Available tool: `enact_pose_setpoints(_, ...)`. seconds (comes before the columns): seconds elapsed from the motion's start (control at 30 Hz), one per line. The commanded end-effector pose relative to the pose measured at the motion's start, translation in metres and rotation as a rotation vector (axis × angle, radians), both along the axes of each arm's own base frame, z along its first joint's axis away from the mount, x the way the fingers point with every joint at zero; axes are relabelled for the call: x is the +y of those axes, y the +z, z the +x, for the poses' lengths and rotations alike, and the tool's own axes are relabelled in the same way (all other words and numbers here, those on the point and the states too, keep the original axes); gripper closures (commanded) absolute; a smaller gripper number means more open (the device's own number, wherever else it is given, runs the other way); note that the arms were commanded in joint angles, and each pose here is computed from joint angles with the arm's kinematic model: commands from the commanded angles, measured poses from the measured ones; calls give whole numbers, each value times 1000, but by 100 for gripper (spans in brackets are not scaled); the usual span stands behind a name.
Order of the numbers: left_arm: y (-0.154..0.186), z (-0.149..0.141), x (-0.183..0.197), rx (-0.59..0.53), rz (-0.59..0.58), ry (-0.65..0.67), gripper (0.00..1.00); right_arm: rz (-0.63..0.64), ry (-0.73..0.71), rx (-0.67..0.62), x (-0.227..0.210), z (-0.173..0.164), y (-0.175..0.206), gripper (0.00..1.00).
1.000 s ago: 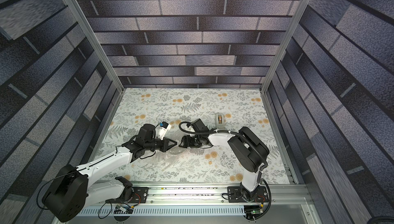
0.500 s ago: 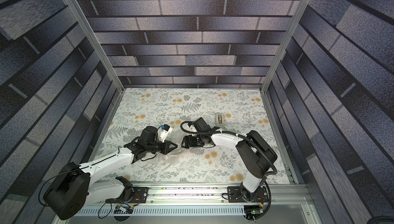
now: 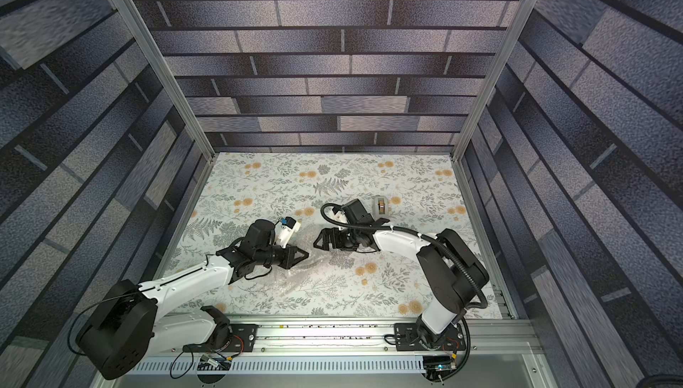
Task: Wrap bowls in bubble wrap
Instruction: Wrap the bowl in bubble wrap.
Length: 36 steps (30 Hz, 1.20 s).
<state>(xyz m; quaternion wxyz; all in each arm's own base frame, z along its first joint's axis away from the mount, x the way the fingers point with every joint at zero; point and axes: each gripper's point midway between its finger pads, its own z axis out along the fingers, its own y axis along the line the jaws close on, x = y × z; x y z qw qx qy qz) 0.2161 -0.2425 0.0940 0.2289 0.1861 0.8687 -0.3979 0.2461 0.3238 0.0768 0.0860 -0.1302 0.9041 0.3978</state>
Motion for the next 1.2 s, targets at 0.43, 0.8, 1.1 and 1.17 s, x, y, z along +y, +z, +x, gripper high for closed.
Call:
enact_pose_setpoints(0.43, -2, -8, -2, 11, 16, -26, 100, -12, 73, 55, 27, -6, -25, 18)
enact_pose_setpoints(0.8, 10, 1, 8, -38, 20, 36, 63, -58, 108, 74, 20, -20, -37, 52)
enact_pose_setpoints(1.1, 11, 30, 86, -70, 245, 402, 42, -51, 113, 65, 23, -19, -32, 54)
enact_pose_setpoints(1.17, 6, 29, 117, -12, 323, 519, 41, -50, 113, 63, 23, -19, -32, 54)
